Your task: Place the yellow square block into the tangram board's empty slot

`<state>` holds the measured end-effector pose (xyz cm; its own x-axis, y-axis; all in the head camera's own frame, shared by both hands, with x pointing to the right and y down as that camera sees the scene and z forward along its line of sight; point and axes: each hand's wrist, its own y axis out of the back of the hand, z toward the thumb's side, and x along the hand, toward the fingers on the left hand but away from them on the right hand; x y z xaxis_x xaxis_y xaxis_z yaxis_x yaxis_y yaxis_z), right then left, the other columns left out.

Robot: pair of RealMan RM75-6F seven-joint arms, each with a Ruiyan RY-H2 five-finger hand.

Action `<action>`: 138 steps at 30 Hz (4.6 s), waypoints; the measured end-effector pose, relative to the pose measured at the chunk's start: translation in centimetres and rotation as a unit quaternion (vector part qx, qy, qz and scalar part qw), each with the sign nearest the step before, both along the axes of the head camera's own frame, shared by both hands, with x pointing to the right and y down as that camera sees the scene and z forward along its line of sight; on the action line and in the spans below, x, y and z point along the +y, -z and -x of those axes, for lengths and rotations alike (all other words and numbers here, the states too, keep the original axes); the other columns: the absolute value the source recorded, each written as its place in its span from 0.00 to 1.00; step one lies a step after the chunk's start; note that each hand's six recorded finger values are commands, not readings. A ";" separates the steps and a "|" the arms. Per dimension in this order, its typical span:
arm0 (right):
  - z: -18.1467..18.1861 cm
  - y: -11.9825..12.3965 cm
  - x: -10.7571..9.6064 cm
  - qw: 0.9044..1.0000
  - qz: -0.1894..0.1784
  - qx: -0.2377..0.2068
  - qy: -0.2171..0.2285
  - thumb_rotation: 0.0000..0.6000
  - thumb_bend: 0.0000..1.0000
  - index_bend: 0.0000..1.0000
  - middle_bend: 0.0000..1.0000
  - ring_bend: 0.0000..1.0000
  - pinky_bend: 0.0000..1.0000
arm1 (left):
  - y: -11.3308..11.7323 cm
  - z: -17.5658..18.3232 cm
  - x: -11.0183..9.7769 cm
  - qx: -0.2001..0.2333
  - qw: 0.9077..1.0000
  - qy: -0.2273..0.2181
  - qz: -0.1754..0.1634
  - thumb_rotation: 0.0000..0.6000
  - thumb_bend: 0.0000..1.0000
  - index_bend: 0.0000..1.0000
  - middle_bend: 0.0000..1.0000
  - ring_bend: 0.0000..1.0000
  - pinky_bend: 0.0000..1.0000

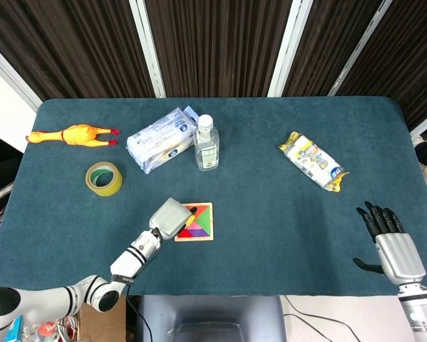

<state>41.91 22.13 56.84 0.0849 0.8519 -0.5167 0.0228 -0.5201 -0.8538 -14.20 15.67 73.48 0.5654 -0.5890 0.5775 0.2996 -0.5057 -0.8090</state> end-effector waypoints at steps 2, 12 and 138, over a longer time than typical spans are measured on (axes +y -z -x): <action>-0.1 0.0 0.0 1.000 0.000 0.000 -0.001 1.00 0.10 0.00 0.00 0.00 0.00 | -0.2 -0.1 0.0 -0.003 1.000 -0.005 -0.002 1.00 0.38 0.61 1.00 1.00 1.00; -0.1 0.1 0.1 1.000 0.002 -0.002 0.000 1.00 0.10 0.00 0.00 0.00 0.00 | -1.0 -0.2 0.1 -0.013 1.000 -0.023 -0.014 1.00 0.38 0.60 1.00 1.00 1.00; 0.8 -0.4 0.6 1.000 0.009 0.015 0.017 1.00 0.10 0.00 0.00 0.00 0.00 | 6.4 5.9 0.5 0.036 0.998 0.014 -0.055 1.00 0.38 0.17 0.91 0.94 0.90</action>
